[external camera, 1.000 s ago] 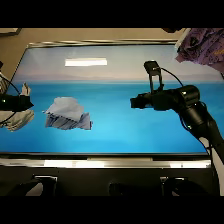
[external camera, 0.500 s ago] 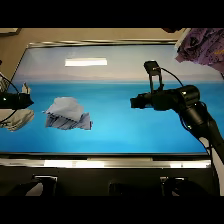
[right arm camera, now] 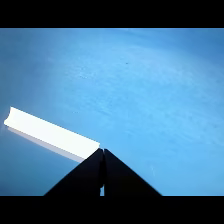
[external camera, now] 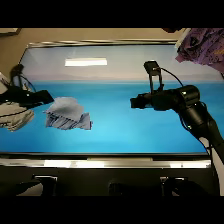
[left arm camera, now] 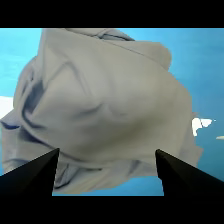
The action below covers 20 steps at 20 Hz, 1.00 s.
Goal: Fold the clothes and pants, and hang the long-sleeved shirts on hangers.
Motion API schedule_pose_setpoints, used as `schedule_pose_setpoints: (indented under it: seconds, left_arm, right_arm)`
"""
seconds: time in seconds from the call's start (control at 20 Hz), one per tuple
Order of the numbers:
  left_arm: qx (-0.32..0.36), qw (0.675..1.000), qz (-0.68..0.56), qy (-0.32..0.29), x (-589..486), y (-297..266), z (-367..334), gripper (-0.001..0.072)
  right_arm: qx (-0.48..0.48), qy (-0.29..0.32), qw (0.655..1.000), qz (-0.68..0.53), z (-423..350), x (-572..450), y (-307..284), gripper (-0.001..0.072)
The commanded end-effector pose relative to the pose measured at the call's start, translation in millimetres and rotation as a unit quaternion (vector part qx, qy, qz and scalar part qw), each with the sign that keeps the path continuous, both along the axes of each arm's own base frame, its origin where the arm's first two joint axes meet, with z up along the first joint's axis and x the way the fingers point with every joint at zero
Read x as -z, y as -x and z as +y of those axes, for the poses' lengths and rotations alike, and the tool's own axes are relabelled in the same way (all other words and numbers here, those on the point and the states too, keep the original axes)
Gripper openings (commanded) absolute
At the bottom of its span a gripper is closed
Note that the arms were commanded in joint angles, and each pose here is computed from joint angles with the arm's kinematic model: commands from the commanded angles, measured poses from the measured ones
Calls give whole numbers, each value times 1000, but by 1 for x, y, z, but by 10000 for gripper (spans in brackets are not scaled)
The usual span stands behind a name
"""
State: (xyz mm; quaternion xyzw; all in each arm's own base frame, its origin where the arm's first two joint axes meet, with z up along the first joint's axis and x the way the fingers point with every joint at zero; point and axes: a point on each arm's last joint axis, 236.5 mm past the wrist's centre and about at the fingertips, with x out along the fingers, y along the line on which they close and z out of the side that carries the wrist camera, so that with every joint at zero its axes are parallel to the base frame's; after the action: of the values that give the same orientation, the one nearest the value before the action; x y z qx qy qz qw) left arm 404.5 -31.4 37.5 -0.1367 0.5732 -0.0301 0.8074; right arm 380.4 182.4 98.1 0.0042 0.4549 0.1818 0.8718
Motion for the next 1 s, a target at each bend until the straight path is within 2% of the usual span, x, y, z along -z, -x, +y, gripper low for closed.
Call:
schedule_pose_setpoints:
  seconds: [0.0, 0.2, 0.25, 0.3, 0.45, 0.7, 0.9, 0.95]
  left_arm:
    - [2, 997, 77, 6, 79, -10, -23, 719]
    - [-11, 987, 157, 10, 138, 3, -39, 706]
    - [-9, 987, 162, 15, 139, 5, -44, 482]
    - [-4, 985, 169, 29, 135, 9, -52, 2]
    - [26, 983, 160, 85, 100, 14, -96, 16]
    - [121, 960, 143, 208, 29, 67, -253, 16]
    - [124, 957, 108, 239, 38, 98, -361, 17]
    - [106, 958, 108, 244, 50, 100, -377, 18]
  right_arm:
    - [0, 0, 1000, 0, 0, 0, 0, 38]
    - [0, 0, 1000, 1, 0, 0, 1, 38]
    - [-1, 0, 1000, 2, 0, 0, 1, 38]
    - [-1, 2, 1000, 6, 0, 2, 3, 38]
    - [-5, 18, 999, 36, -6, 8, 17, 38]
    - [-23, 106, 991, 73, -45, 10, 50, 38]
    - [-58, 195, 976, 81, -83, 2, 72, 43]
    - [-65, 205, 973, 85, -87, 2, 75, 85]
